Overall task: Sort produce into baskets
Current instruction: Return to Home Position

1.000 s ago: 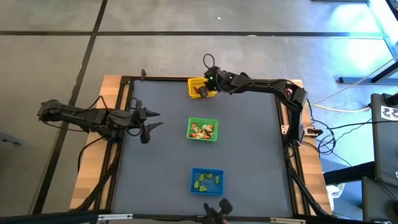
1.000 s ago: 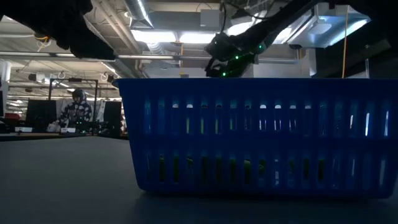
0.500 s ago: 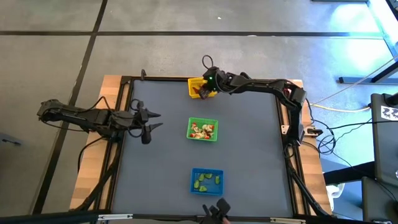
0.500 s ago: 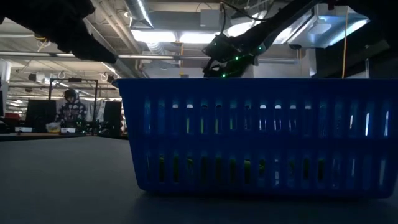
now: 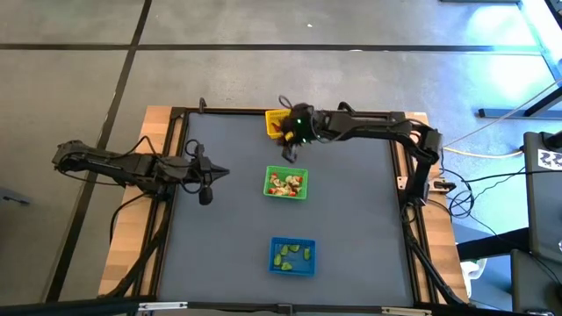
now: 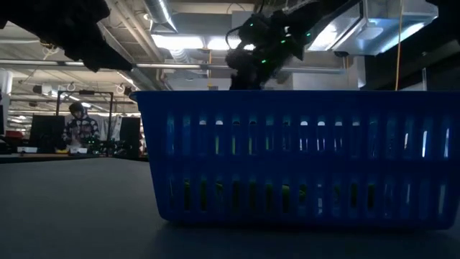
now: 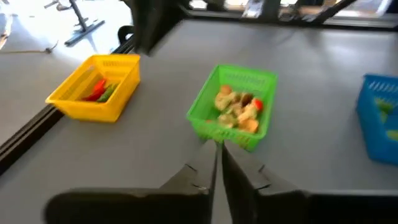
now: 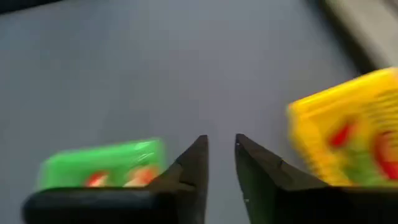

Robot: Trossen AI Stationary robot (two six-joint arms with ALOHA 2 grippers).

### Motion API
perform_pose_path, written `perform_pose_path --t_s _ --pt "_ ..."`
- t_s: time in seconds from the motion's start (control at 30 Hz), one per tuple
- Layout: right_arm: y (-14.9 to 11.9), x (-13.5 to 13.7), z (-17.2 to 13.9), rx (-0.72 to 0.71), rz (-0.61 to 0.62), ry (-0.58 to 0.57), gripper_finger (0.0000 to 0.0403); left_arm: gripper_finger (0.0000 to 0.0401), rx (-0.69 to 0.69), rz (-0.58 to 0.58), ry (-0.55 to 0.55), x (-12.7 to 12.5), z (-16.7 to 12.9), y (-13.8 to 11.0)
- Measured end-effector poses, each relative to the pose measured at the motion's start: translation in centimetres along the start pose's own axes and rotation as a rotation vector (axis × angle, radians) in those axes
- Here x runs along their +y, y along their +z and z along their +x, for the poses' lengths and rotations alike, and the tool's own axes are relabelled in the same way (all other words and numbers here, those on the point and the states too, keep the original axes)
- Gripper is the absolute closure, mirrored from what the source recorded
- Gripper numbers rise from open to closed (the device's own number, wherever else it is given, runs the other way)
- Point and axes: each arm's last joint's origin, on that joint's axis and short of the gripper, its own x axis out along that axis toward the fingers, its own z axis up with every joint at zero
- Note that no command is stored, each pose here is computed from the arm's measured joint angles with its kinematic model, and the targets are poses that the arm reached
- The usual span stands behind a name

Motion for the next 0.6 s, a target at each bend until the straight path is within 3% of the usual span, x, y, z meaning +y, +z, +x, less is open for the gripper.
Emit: perform_pose_path --t_s 0.1,0.23,0.33,0.47,0.6 --pt "-1.2 2.2 -0.9 0.001 -0.019 0.111 0.0348 0.0397 -0.015 -0.003 -0.048 -0.2 0.0 0.2" --pt "-3.0 4.7 -4.3 -0.043 -0.039 0.168 0.0395 0.0394 -0.005 0.025 -0.052 -0.2 0.0 -0.1" --pt "-4.6 5.8 -7.7 -0.108 -0.050 0.174 0.0391 0.0399 -0.027 0.009 -0.056 -0.1 0.1 -0.9" --pt "-7.8 6.6 -11.4 -0.209 -0.017 0.199 0.0378 0.0394 -0.073 -0.111 -0.063 0.0 0.4 -2.2" --pt "-11.2 6.6 -14.2 -0.304 -0.007 0.217 0.0381 0.0392 -0.044 -0.147 -0.049 0.2 0.6 -3.3"
